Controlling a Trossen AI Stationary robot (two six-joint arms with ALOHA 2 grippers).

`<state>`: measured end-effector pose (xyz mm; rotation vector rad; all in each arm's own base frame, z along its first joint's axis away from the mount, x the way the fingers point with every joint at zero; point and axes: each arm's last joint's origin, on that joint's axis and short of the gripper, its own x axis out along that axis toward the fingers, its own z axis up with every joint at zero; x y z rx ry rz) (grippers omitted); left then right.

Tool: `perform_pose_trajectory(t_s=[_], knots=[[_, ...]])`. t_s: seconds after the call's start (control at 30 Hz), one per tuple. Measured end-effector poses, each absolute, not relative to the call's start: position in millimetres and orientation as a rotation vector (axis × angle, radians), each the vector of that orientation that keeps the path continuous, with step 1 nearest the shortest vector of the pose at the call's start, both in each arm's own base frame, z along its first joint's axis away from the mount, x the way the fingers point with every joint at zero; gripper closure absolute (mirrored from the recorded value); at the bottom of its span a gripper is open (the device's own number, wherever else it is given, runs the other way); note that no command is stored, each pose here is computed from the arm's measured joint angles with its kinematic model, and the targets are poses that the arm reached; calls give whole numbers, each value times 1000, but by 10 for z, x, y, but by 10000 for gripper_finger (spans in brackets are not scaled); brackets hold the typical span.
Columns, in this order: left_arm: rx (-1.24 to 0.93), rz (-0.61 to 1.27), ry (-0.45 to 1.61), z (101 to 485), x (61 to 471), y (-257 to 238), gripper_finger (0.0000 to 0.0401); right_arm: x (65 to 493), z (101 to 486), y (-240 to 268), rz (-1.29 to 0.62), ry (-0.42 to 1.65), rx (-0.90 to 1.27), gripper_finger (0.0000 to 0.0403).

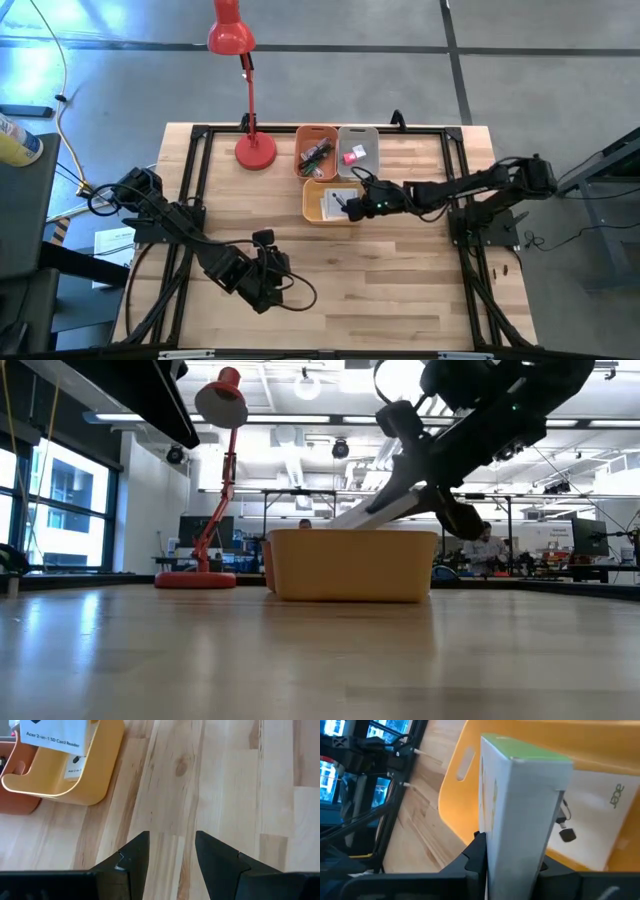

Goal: Pick and place items into bin
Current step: Put the card reader box into the yellow bin

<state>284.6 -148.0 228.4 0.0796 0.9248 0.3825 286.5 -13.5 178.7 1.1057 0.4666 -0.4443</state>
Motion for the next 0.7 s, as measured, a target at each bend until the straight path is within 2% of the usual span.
perform_pose_trajectory(t_s=[0.7], knots=[[105, 412, 912, 2286, 2843, -1463, 251, 2885, 1787, -251, -460, 426, 1115, 350]])
